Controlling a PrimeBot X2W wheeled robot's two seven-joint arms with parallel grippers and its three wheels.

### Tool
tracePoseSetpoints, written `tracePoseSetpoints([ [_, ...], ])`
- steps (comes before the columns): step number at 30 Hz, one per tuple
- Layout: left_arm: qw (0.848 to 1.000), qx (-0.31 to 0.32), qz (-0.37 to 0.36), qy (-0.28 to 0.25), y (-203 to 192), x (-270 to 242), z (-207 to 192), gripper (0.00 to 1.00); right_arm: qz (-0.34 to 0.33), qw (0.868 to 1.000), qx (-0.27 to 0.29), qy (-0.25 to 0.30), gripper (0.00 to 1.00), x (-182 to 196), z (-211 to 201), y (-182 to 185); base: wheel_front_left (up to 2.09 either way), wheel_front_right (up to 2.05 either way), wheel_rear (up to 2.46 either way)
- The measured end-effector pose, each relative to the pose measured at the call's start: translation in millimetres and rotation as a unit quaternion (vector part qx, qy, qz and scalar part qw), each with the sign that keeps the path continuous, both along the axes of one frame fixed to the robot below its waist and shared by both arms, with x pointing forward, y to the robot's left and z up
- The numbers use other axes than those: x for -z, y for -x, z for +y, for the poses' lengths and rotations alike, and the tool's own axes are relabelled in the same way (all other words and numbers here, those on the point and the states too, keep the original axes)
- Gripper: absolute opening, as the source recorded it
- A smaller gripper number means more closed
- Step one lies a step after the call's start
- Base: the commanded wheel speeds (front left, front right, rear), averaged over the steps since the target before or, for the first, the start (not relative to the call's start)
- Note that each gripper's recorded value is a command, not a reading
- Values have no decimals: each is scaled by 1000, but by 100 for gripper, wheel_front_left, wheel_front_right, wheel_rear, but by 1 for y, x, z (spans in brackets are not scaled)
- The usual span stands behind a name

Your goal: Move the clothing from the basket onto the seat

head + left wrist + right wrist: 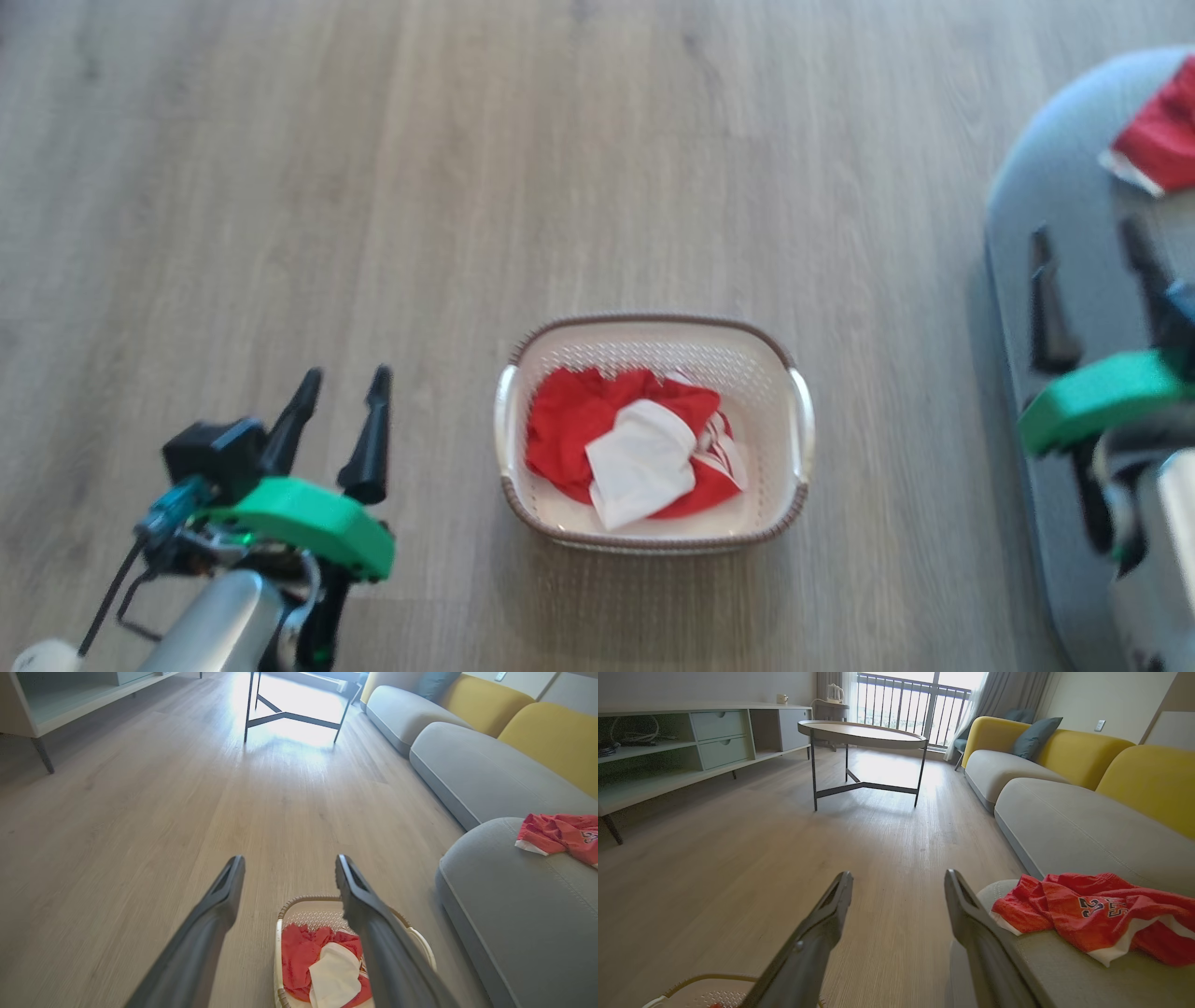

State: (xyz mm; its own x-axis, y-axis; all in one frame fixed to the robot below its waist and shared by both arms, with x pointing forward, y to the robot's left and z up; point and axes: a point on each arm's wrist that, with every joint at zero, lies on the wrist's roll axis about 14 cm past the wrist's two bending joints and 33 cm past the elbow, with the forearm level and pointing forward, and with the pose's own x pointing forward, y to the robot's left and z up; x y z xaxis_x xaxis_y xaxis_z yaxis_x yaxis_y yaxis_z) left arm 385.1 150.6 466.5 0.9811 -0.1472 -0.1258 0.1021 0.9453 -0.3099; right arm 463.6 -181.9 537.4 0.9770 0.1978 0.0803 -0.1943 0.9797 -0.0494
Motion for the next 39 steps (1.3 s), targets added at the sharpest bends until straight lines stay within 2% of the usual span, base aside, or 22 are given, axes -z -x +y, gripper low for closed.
tracePoseSetpoints([
  [6,998,-64,1,-21,24,3,43,100,-15,999,-40,8,100,9,35,21,0,0,0],
  [11,996,-85,-4,-33,37,3,56,100,18,999,-47,0,100,37,48,43,0,0,0],
  [16,995,-96,-11,-34,39,3,60,100,38,999,-31,-16,100,50,45,58,0,0,0],
  [24,995,-90,-22,-36,32,3,57,100,31,999,-5,-22,100,47,32,64,0,0,0],
  [39,997,-66,-14,-33,15,16,44,100,32,999,14,-16,100,51,19,55,0,0,0],
])
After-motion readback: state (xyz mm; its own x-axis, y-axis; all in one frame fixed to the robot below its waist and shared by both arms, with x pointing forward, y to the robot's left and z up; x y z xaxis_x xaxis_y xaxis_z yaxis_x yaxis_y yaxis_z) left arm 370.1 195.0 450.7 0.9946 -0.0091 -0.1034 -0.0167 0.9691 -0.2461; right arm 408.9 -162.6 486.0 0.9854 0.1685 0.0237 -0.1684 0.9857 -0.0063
